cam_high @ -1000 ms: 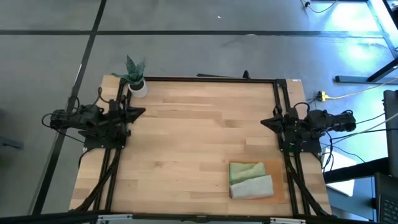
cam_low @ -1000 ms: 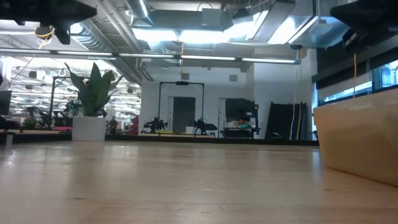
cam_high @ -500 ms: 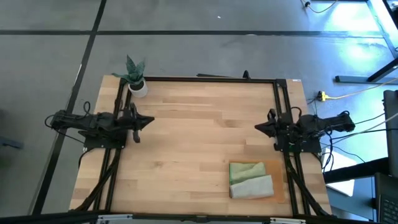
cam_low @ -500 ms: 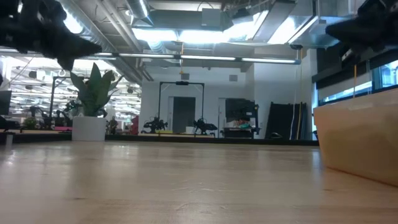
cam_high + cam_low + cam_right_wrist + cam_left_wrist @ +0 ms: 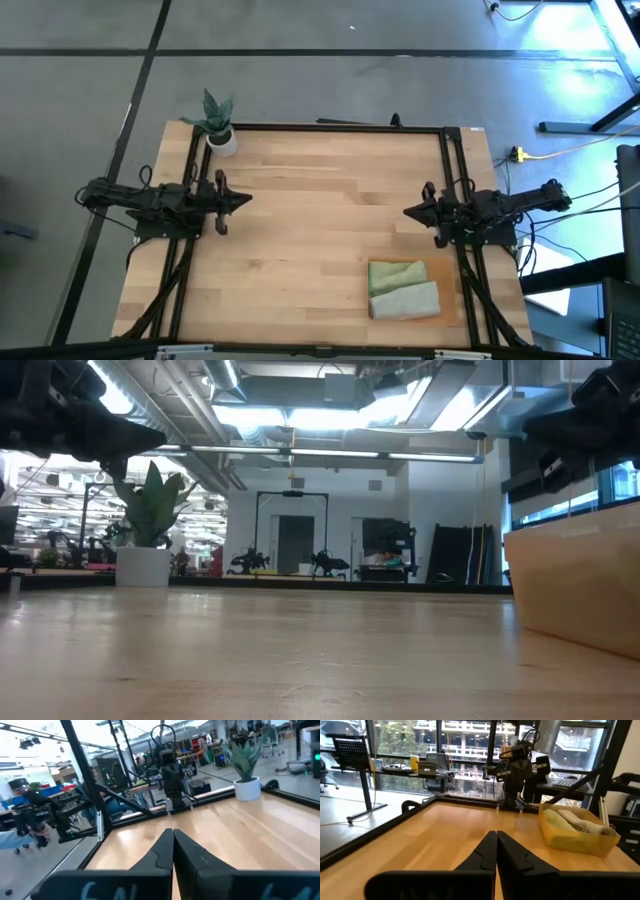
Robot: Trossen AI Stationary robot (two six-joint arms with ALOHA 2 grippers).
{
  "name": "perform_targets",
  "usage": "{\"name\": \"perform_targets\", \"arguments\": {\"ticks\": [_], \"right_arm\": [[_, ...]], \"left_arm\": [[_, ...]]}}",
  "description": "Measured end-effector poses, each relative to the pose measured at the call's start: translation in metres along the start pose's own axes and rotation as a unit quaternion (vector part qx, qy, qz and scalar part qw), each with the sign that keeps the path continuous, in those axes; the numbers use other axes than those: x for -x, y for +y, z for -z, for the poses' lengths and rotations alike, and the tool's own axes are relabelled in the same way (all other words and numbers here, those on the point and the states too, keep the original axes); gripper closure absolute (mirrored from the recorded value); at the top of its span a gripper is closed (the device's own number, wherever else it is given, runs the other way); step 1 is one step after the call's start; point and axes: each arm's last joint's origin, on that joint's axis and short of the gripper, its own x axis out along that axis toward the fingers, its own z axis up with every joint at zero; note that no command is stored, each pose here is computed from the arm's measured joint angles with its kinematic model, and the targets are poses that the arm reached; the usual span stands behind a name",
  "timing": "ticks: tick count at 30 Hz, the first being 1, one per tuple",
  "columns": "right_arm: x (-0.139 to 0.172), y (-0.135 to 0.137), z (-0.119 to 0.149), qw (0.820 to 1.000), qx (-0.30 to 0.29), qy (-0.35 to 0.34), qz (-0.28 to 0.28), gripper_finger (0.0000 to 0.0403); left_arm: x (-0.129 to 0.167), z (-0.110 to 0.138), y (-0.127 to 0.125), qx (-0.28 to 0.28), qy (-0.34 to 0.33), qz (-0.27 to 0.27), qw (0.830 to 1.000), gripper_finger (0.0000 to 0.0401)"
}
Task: Roll microfiber towels into tight, uniform cylinder then place into a basket
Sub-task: Return to Home Position
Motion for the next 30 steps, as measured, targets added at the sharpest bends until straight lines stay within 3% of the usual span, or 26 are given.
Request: {"name": "perform_targets", "arguments": {"ticks": [11,30], "right_arm": [[0.0001,-0.0026,0.0025,0.998,0.058,0.009,0.033,0.0375],[0.0001,-0.0025,0.0024,0.998,0.057,0.008,0.033,0.0374]], "left_arm": [[-0.0001,0.0001,0.0,0.019,0.0,0.0,1.0,0.0401],[-0.0001,0.0001,0.0,0.019,0.0,-0.001,1.0,0.0401]]}}
